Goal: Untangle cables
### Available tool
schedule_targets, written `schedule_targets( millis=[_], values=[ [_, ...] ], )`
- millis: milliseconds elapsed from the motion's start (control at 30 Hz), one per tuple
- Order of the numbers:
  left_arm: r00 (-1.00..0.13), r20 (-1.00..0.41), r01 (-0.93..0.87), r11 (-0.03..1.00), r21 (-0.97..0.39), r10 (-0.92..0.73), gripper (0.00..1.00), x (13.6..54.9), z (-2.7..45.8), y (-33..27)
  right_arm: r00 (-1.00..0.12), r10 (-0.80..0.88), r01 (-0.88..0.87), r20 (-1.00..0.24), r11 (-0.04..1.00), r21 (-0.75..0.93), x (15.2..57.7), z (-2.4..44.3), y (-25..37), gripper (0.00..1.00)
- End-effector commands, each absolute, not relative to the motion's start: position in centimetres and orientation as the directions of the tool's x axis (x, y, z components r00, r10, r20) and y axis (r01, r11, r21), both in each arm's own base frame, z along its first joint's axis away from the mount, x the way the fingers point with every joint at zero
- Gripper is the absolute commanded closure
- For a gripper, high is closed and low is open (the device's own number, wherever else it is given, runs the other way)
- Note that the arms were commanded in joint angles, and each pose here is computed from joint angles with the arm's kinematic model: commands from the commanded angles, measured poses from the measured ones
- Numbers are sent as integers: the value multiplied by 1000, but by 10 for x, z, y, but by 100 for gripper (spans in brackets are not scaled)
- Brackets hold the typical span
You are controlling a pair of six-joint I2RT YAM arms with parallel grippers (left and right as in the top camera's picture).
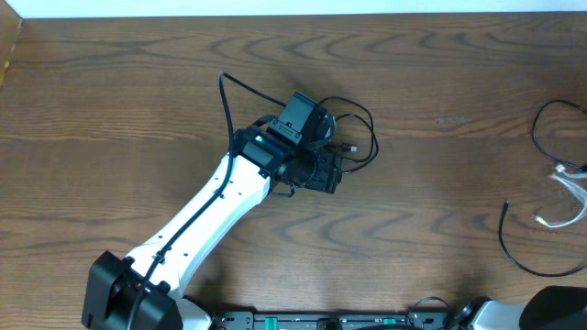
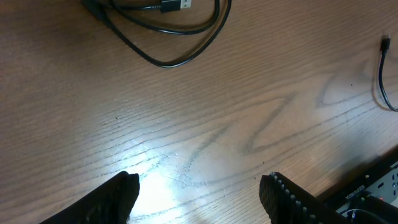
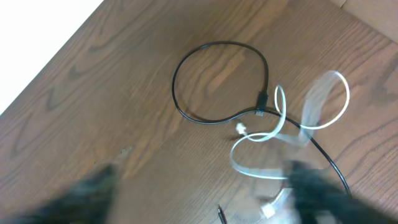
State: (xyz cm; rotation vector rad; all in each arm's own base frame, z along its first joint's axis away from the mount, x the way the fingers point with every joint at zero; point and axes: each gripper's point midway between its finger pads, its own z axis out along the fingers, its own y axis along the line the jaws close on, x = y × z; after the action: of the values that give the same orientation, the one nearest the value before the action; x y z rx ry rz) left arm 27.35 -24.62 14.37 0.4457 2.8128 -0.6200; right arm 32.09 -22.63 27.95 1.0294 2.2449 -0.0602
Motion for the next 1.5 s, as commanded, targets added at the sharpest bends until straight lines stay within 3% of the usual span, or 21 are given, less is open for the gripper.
schedule_targets(
  millis=[0, 267, 833, 1033, 1167, 1467],
  values=[
    [-922, -293, 351, 867, -355, 253, 32, 276, 145, -243, -482, 656, 671, -581, 703, 237, 325, 280, -223, 1],
    [-922, -293, 351, 867, -355, 254, 32, 276, 145, -243, -525, 674, 562, -519, 733, 384, 337, 281, -190, 1],
    [-922, -293, 351, 867, -354, 253, 32, 276, 145, -243, -672, 652, 536, -350, 755, 377, 330, 229, -137, 1],
    [-917, -317, 337, 896, -290, 242, 32, 284, 142, -234, -844, 383, 240, -376, 896, 373, 349, 202, -70, 3],
    [-915, -328, 328, 906, -266, 235, 32, 288, 142, -230, -889, 232, 88, -394, 933, 350, 356, 188, -28, 4],
    [-876, -439, 313, 929, -196, 202, 31, 317, 149, -227, -945, 99, 35, -311, 978, 205, 339, 153, 5, 5]
  ],
)
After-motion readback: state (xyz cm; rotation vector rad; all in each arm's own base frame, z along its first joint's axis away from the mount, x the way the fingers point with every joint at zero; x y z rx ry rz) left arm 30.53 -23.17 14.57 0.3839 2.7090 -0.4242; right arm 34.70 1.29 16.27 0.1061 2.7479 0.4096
